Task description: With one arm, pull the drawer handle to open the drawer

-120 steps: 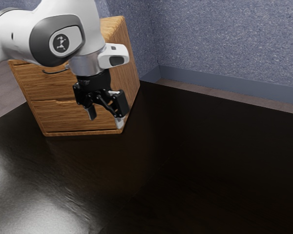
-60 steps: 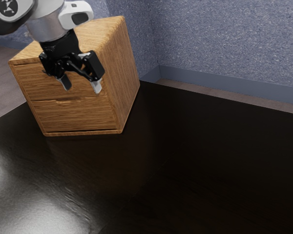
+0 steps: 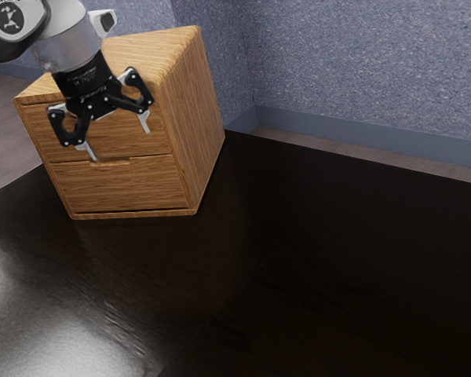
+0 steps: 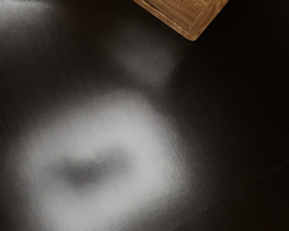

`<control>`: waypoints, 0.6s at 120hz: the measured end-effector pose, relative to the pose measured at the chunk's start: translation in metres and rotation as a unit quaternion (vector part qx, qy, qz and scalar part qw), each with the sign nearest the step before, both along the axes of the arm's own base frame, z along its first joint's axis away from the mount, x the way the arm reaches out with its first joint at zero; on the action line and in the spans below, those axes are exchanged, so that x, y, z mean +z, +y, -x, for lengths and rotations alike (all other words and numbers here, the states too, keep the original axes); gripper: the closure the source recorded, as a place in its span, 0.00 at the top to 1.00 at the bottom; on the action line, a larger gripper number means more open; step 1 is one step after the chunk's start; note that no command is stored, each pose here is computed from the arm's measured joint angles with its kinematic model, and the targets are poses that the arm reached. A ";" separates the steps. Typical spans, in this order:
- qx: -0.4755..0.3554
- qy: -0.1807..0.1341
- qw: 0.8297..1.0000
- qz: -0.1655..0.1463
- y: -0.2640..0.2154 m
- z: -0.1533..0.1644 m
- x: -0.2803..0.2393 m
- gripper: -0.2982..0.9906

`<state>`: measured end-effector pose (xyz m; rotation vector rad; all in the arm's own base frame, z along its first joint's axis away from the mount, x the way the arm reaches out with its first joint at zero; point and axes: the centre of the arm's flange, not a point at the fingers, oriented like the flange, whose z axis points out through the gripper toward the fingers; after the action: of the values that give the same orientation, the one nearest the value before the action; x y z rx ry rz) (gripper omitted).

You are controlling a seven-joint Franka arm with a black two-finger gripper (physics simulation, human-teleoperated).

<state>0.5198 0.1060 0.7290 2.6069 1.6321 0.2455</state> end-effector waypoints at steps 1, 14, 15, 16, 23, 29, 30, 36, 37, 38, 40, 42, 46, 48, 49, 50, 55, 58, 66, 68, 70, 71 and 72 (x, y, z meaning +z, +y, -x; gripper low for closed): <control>0.005 -0.001 1.000 0.001 0.002 0.000 0.000 0.77; 0.069 -0.014 0.998 0.008 0.020 -0.005 -0.004 0.77; 0.073 -0.015 0.997 0.008 0.021 -0.005 -0.004 0.77; 0.077 -0.015 0.997 0.009 0.023 -0.006 -0.005 0.77; 0.105 -0.020 0.994 0.011 0.031 -0.009 -0.008 0.77; 0.127 -0.027 0.991 0.017 0.036 -0.010 -0.008 0.77; 0.131 -0.028 0.991 0.017 0.037 -0.010 -0.008 0.77; 0.151 -0.034 0.988 0.021 0.044 -0.012 -0.010 0.77; 0.155 -0.034 0.987 0.021 0.045 -0.012 -0.010 0.77; 0.158 -0.035 0.987 0.021 0.046 -0.013 -0.011 0.77; 0.165 -0.037 0.985 0.022 0.048 -0.014 -0.012 0.77; 0.172 -0.039 0.984 0.022 0.051 -0.016 -0.013 0.77; 0.185 -0.044 0.982 0.023 0.056 -0.019 -0.016 0.77; 0.191 -0.046 0.980 0.024 0.058 -0.020 -0.016 0.77; 0.194 -0.048 0.980 0.024 0.059 -0.020 -0.016 0.77; 0.197 -0.049 0.979 0.024 0.060 -0.020 -0.016 0.77; 0.210 -0.057 0.976 0.025 0.065 -0.021 -0.016 0.77; 0.218 -0.060 0.974 0.026 0.068 -0.021 -0.015 0.77; 0.239 -0.070 0.968 0.028 0.077 -0.020 -0.014 0.77; 0.244 -0.072 0.967 0.028 0.079 -0.019 -0.013 0.77; 0.249 -0.075 0.965 0.029 0.081 -0.019 -0.013 0.77; 0.252 -0.076 0.964 0.029 0.083 -0.019 -0.013 0.77; 0.254 -0.077 0.964 0.029 0.084 -0.018 -0.012 0.77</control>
<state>0.5382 0.1897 0.7166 2.0208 2.1771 0.4015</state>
